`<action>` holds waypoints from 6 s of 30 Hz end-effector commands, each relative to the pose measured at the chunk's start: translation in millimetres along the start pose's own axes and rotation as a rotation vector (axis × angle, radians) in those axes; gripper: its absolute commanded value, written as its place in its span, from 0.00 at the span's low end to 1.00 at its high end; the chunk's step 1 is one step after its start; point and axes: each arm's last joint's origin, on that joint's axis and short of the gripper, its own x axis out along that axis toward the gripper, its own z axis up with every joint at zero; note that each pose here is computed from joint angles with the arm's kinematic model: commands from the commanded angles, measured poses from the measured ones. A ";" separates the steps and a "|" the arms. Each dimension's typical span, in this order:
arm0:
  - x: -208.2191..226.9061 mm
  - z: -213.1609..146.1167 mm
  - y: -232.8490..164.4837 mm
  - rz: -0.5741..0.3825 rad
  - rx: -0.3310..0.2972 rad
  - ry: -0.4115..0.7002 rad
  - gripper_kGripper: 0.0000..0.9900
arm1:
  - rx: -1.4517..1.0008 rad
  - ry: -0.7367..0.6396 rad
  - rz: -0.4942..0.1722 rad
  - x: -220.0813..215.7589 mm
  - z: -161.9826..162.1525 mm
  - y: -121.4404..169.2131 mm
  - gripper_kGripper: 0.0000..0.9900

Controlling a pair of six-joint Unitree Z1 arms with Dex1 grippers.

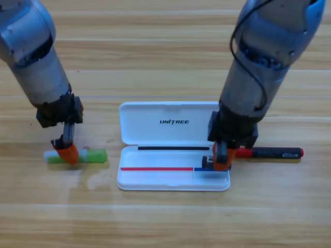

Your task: Clean up eraser and pencils

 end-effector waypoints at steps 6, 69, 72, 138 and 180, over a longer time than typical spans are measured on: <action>36.1 -5.7 -5.7 -0.067 0.021 0.028 1.00 | -0.017 0.106 0.058 53.0 9.1 -3.2 0.00; -37.1 107.8 -43.3 0.005 0.152 0.006 0.00 | -0.053 0.184 0.072 81.2 -95.8 -93.8 0.00; -27.2 113.5 -42.3 -0.005 0.153 0.019 0.00 | -0.050 0.178 0.063 78.6 -94.3 -95.0 0.00; 34.0 156.9 -72.8 -0.177 0.184 0.066 0.04 | -0.049 0.052 -0.098 -62.6 -79.7 -3.1 0.00; -57.9 -12.5 -6.1 -0.047 0.066 0.028 1.00 | -0.162 0.090 -0.041 60.4 73.6 -14.2 0.00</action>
